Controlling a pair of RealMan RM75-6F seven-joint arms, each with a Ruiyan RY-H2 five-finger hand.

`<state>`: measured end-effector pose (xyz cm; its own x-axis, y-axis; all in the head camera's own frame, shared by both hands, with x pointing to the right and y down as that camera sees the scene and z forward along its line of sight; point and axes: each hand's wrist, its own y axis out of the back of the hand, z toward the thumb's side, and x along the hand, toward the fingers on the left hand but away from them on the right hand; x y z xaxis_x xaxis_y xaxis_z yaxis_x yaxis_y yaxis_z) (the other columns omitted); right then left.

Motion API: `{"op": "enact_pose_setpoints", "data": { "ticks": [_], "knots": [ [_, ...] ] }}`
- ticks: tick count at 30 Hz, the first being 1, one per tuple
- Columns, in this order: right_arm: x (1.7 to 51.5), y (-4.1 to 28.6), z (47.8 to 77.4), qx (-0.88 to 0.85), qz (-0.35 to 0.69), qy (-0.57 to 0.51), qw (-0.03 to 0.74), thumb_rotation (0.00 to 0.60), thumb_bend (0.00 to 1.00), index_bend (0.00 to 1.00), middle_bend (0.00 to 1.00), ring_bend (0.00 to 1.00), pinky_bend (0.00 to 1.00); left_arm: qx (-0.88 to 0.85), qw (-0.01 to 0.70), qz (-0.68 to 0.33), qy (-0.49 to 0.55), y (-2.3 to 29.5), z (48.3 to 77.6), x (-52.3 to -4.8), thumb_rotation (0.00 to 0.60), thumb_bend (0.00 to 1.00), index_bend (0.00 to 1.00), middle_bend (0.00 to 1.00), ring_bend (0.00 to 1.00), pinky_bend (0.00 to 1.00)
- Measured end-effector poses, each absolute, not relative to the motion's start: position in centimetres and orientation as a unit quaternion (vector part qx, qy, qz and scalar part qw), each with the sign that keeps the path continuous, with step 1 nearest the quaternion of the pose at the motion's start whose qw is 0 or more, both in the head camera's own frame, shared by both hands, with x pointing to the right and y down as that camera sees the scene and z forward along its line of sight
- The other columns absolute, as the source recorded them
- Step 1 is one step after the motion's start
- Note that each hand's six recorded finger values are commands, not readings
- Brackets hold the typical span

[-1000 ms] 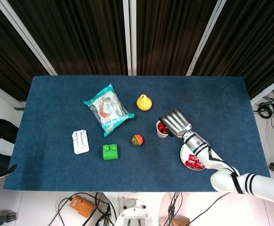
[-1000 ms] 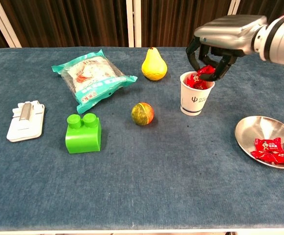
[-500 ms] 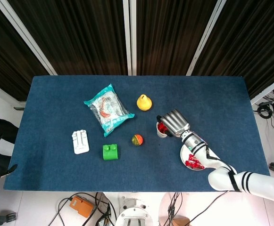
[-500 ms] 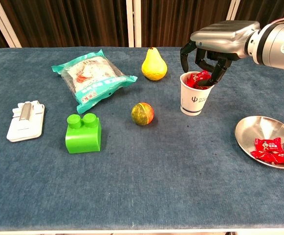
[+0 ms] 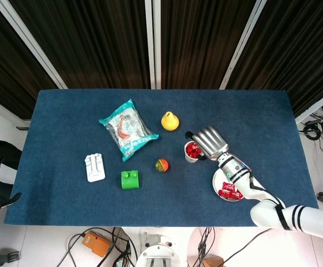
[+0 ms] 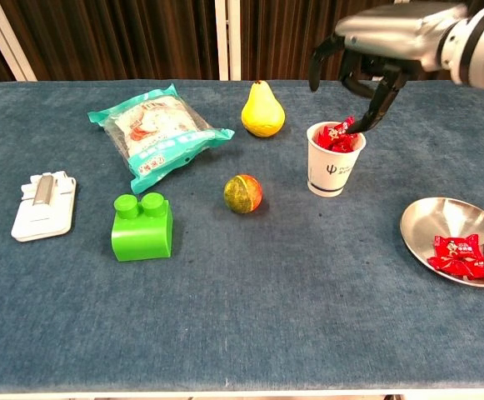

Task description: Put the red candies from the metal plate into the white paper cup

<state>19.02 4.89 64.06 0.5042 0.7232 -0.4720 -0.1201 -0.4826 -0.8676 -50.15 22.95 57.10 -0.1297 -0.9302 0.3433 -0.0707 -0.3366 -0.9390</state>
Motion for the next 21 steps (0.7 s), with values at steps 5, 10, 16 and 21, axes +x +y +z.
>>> {"op": "enact_pose_setpoints", "data": {
  "ticks": [5,10,16,21],
  "knots": [
    [22.4,4.6,61.2,-0.699,0.451,-0.262,0.489,0.6,0.26,0.45,0.72,0.74,0.94,-0.559,0.36,-0.596,0.45,22.4,57.2,-49.9,0.6,0.0,0.0,0.03,0.0,0.0],
    [29.7,6.3,57.9,-0.639,0.481,-0.328,0.503,0.6,0.26,0.22,0.36,0.25,0.39,-0.566,0.362,-0.589,0.449,22.1,57.4,-49.4,0.6,0.0,0.0,0.03,0.0,0.0],
    [37.9,12.2,55.4,-0.607,0.533,-0.358,0.469,0.6,0.26,0.0,0.08,0.0,0.05,-0.573,0.365,-0.582,0.447,22.1,57.5,-48.8,0.6,0.0,0.0,0.03,0.0,0.0],
    [41.5,16.9,53.9,-0.601,0.546,-0.387,0.438,0.6,0.26,0.0,0.06,0.0,0.0,-0.576,0.367,-0.578,0.447,22.3,57.4,-48.5,0.6,0.0,0.0,0.03,0.0,0.0]
  ]
}}
